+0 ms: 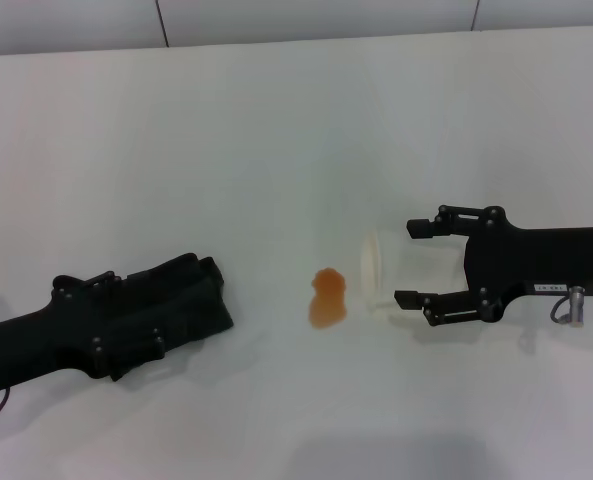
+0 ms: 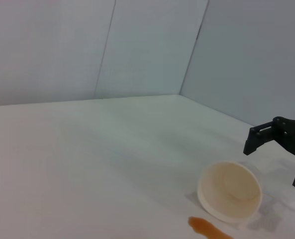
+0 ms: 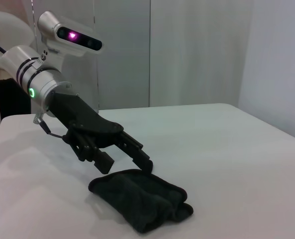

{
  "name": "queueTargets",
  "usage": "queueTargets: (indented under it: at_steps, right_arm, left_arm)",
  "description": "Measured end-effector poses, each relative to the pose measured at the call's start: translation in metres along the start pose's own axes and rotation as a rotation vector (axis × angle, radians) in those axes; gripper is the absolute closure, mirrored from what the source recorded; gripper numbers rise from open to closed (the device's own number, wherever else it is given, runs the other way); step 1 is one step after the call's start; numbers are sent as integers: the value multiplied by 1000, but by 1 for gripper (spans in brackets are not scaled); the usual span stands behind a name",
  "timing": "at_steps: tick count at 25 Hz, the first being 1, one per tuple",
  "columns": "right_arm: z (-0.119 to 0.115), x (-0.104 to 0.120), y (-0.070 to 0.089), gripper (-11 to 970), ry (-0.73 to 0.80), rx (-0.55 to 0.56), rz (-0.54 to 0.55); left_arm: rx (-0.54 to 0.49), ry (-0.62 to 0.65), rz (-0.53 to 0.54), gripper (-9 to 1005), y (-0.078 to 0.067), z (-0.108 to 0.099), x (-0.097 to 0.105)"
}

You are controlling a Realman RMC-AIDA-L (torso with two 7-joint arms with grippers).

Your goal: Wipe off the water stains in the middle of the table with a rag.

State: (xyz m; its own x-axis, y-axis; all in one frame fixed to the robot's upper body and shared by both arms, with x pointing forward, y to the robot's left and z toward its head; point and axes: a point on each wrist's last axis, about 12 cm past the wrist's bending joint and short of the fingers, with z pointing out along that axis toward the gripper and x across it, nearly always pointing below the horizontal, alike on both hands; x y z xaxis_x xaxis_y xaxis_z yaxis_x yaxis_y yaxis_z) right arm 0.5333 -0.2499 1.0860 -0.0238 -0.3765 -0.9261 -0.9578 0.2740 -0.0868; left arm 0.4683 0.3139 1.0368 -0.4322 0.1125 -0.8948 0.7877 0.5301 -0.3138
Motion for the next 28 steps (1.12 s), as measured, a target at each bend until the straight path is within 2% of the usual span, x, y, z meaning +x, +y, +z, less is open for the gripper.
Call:
queueTargets:
  at_steps: [23,26,28]
  right_arm:
    - [0,-1,0,130,-1,-1,2]
    - [-1,-9,-3,129,-8,-2,47]
    - [-5,-24,-9,129,4,-11,71]
  left_arm:
    - [6,-1,-1,136,0,1,-1]
    - [6,-1,-1,136,0,1,-1]
    - [6,-1,-1,136,0,0,-1]
